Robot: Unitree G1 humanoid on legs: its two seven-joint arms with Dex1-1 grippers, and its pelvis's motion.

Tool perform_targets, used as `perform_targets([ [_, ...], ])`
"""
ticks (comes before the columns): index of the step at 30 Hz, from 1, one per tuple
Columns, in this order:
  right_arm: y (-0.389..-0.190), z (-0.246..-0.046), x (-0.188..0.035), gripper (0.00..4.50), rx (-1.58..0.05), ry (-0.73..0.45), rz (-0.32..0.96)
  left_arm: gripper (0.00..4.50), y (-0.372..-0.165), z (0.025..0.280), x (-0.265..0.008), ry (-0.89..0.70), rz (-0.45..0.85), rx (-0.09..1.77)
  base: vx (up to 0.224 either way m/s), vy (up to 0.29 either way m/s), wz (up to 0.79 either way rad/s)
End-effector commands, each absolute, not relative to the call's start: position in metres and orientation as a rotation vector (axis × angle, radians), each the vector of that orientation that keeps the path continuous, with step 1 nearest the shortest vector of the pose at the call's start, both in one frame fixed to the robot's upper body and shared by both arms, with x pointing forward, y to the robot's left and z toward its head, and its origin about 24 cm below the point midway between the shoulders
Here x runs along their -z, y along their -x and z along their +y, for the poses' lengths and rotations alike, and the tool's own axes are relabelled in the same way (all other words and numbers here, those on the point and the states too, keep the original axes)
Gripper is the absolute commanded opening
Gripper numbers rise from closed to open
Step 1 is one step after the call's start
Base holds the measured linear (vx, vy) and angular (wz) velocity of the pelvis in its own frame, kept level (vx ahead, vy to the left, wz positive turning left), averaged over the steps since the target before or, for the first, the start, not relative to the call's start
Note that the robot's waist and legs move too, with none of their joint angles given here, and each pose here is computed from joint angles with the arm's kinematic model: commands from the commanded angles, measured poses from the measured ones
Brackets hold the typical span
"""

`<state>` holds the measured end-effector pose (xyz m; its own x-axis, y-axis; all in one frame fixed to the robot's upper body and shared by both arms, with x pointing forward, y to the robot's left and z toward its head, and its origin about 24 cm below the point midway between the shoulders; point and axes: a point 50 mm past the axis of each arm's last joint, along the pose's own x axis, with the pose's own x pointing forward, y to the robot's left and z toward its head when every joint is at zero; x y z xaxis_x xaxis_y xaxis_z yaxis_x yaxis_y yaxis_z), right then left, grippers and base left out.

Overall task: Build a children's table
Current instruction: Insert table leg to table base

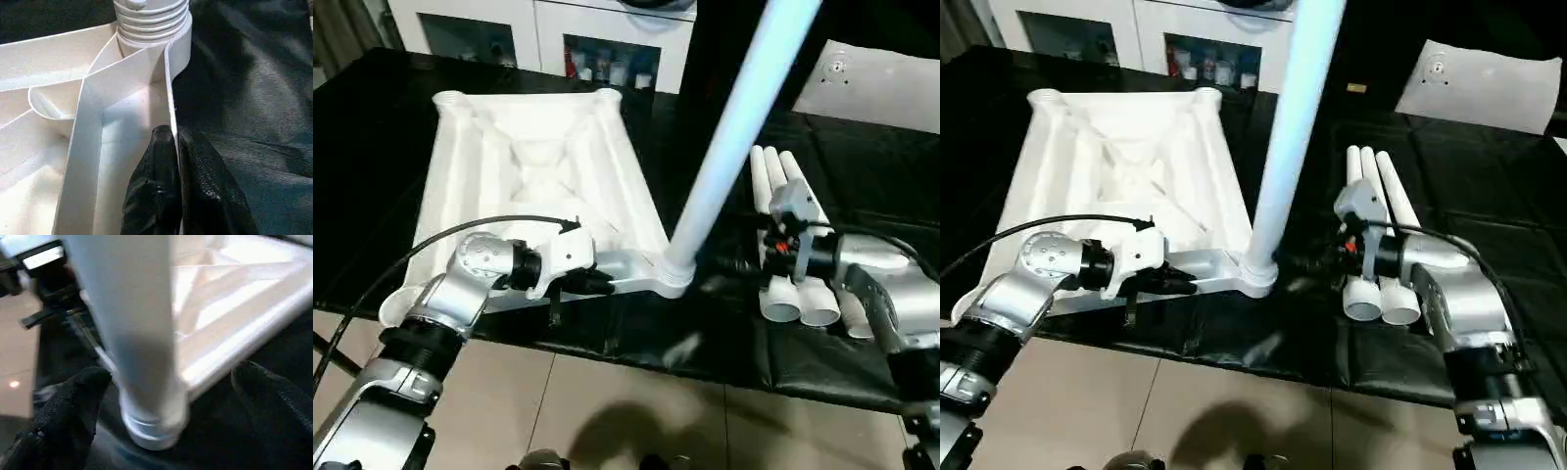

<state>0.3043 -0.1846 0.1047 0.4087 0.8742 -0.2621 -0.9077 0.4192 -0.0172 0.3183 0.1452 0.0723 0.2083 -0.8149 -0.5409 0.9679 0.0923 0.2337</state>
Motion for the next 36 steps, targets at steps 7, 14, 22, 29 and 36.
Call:
perform_targets([
  [7,-0.316,-0.166,-0.094,4.15,-1.046,0.163,0.21,0.0,-0.315,0.125,-0.08,-0.661,0.23,1.458,0.0,0.0,0.0],
  [14,-0.315,-0.152,-0.086,3.46,-1.1,0.121,0.228,0.0,-0.314,0.124,-0.077,-0.66,0.226,1.463,0.0,0.0,0.0],
  [22,-0.314,-0.148,-0.079,2.67,-1.119,0.09,0.248,0.0,-0.313,0.124,-0.077,-0.653,0.231,1.461,0.0,0.0,0.0],
  [29,-0.312,-0.149,-0.076,2.22,-1.13,0.081,0.254,0.0,-0.313,0.124,-0.076,-0.644,0.24,1.462,0.0,0.0,0.0],
  [36,-0.309,-0.148,-0.073,2.12,-1.142,0.075,0.259,0.0,-0.315,0.122,-0.077,-0.547,0.246,1.452,0.0,0.0,0.0],
])
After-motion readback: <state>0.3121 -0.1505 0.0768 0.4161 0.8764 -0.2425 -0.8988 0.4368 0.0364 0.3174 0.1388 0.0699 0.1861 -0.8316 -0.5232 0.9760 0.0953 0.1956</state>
